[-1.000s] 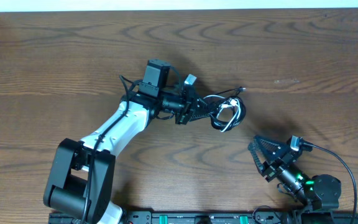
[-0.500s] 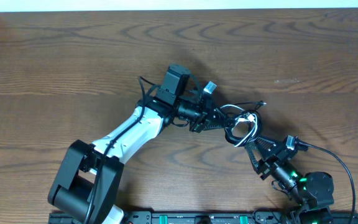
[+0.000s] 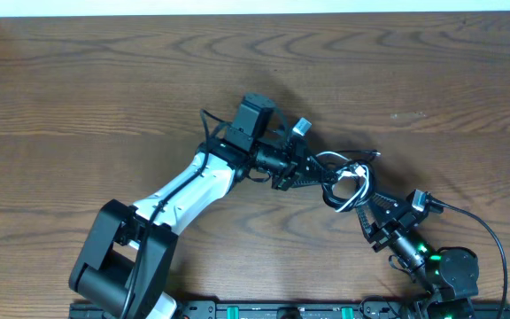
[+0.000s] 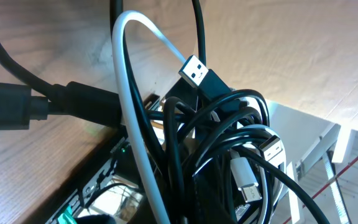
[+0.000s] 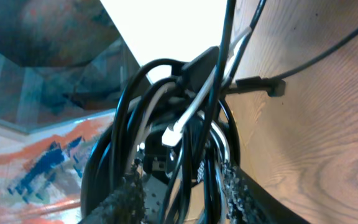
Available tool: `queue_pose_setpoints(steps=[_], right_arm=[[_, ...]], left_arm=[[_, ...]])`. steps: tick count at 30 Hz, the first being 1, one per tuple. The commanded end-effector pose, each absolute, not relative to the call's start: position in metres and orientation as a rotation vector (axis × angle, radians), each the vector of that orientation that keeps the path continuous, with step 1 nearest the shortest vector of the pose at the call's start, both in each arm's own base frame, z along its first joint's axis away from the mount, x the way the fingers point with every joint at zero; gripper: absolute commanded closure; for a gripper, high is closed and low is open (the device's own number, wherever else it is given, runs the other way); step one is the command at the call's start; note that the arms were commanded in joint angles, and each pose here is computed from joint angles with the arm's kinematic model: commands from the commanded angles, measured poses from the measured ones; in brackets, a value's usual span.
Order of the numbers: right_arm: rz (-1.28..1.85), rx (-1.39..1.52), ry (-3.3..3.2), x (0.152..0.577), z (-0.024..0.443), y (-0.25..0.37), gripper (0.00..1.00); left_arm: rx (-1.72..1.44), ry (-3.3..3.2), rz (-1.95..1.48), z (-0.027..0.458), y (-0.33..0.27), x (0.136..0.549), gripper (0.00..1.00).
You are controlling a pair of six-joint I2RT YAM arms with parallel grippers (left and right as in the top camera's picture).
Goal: Untangle cables
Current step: 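Reach the right gripper toward the lifted bundle and grasp a cable loop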
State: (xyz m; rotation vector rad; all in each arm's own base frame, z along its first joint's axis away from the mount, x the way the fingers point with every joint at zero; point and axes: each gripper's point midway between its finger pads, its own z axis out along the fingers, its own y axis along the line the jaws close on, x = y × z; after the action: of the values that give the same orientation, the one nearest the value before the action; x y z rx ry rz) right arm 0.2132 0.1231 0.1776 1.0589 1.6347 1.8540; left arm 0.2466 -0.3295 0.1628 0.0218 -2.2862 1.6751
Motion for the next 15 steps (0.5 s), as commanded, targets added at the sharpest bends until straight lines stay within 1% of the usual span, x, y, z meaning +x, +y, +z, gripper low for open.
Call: queue_pose_setpoints(steps=[1,7,8,12,13,15], right_arm=[[1.844,1.076,1.620,0.215,0.177,0.121,0.62],[1.841,1.079,1.618,0.216,0.177,0.121,0.67],[1.840,1.080,1.617,0.216,0.177,0.121,0.70],[1.824,1.063,1.624,0.216,0.176,0.120,0.96],[1.802,1.035,1.632,0.216,0.175,0.120,0.99],[1.718,0.952,1.656,0.217,0.172,0.118,0.99]], left_arm=[[-0.062,-2.248,1.687,0.172,-0.337,0.232,0.93],[-0.056,-2.237,1.693,0.175,-0.341,0.231,0.93],[-0.050,-2.234,1.698,0.176,-0.341,0.232,0.92],[-0.048,-2.217,1.736,0.185,-0.345,0.238,0.92],[-0.062,-2.212,1.749,0.188,-0.345,0.238,0.92],[-0.098,-2.202,1.786,0.194,-0.345,0.240,0.92]])
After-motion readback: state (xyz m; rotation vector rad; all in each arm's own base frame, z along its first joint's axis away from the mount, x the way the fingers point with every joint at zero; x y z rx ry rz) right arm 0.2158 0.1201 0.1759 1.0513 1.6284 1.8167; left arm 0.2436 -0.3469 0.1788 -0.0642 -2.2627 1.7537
